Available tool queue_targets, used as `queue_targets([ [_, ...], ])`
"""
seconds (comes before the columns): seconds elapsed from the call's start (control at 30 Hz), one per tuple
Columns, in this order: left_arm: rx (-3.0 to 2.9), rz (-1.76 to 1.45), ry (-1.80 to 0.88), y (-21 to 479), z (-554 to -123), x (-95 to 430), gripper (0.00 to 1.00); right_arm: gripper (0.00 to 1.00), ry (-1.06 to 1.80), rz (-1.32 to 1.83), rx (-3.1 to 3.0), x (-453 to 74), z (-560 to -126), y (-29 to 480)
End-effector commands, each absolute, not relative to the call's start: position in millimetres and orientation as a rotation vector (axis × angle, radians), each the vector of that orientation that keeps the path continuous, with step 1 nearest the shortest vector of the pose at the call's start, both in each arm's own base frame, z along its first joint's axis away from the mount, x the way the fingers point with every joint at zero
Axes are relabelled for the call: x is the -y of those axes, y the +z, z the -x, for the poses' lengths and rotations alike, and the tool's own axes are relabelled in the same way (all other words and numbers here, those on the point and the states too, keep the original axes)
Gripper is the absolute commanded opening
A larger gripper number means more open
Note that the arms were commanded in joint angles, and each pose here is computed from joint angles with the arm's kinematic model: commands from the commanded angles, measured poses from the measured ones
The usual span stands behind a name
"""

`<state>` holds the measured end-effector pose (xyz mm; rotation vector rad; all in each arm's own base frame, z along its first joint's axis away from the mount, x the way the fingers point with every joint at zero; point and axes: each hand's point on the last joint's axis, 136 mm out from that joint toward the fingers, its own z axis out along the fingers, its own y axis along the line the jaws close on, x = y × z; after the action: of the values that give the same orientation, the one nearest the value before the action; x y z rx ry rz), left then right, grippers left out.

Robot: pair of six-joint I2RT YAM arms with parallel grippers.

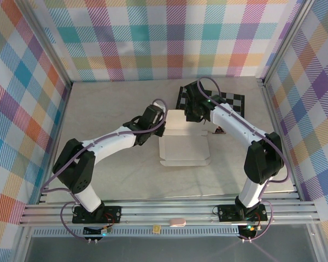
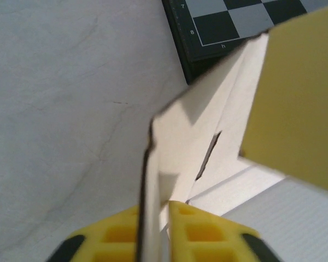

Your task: Fold the paper box

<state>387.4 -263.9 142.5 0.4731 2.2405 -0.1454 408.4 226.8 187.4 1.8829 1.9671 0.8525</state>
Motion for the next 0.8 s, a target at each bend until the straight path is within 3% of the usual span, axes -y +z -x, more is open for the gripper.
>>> queue_targets([
  [0.0, -2.203, -0.417, -0.147, 162.0, -390.0, 272.9, 0.32, 0.00, 0.902, -1.886, -2.014, -243.0, -401.7, 189.4],
  [0.1, -2.165, -0.334, -0.264, 189.9, -379.3, 264.2, 0.49, 0.00, 0.884, -1.881, -2.017, -239.6, -398.6, 185.4],
  [0.23, -2.116, -0.237, -0.576, 229.1, -355.4, 242.1, 0.53, 0.00, 0.869, -1.826, -2.037, -234.8, -395.4, 188.1],
  [0.33, -2.125, -0.224, -0.705, 229.6, -343.1, 221.8, 0.49, 0.00, 0.876, -1.768, -2.072, -236.7, -395.9, 188.8],
  [0.53, -2.260, -0.158, -0.638, 181.7, -354.7, 190.5, 0.31, 0.00, 0.920, -1.600, -2.197, -252.6, -399.6, 185.0],
  [0.77, -2.367, -0.161, -0.525, 137.9, -352.2, 175.7, 0.24, 0.00, 1.157, -1.280, -2.188, -272.9, -408.1, 182.4],
])
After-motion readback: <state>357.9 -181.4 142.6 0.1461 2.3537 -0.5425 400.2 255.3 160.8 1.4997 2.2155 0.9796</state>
